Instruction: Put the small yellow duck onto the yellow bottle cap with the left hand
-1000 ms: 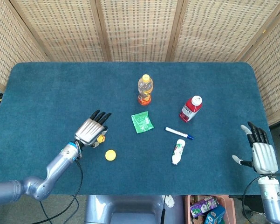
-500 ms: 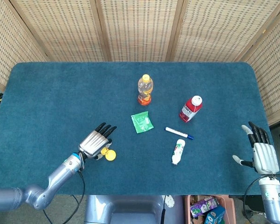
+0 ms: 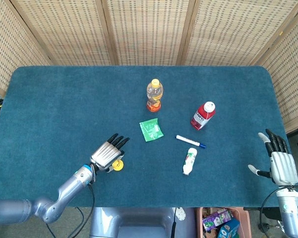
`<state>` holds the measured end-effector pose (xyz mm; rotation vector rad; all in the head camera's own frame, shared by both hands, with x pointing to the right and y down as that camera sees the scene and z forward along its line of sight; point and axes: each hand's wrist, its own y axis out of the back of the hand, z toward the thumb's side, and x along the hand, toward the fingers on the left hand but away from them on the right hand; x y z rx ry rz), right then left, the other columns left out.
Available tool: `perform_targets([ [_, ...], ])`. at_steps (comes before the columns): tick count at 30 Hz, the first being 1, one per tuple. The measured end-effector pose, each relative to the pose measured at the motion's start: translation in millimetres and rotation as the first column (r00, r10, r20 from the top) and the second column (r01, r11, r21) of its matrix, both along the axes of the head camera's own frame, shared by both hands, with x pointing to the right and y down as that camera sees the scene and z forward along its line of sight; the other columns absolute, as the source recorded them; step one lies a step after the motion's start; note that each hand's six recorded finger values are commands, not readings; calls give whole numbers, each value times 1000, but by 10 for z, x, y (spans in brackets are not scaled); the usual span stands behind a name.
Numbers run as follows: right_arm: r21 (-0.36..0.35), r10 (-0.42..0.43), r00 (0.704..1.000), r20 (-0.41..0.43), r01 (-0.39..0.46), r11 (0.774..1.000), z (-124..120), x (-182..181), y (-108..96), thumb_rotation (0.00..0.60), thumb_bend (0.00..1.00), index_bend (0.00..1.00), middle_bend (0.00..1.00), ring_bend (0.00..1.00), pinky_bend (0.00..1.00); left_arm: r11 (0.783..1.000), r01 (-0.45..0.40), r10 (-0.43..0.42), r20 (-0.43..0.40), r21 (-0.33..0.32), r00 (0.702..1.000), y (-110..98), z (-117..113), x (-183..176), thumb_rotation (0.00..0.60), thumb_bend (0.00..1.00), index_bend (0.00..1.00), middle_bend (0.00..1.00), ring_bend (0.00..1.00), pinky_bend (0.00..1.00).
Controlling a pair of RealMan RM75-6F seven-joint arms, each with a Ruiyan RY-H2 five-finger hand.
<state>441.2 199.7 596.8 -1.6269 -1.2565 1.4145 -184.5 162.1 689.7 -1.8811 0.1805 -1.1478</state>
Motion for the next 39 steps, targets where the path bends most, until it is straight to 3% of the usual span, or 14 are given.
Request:
perform_targets([
  [13,4,3,1000,0,-3,1000,-8,5,-1,600,0,0,0,0,0,1000,-12,12,0,-21,1000,55,61,85,600,233,558,2,0,0],
  [21,7,-2,1000,1,2,1000,-13,-5,-1,600,0,0,0,0,0,1000,-13,13,21,-16,1000,33,51,49,600,191,361,0,0,0],
  [28,3,-3,1000,-1,3,1000,0,-7,3,600,0,0,0,0,0,1000,-3,3,4,-17,1000,11,7,57,600,181,292,0,0,0],
  [33,3,-5,1000,-1,5,1000,-4,-10,4,600,0,0,0,0,0,999,30,-30,-36,-10,999,-33,-91,60,600,180,277,0,0,0],
  [39,-2,-17,1000,-3,17,1000,-3,-38,13,600,0,0,0,0,0,993,99,-93,-89,63,992,-127,-332,-77,600,180,241,0,0,0],
])
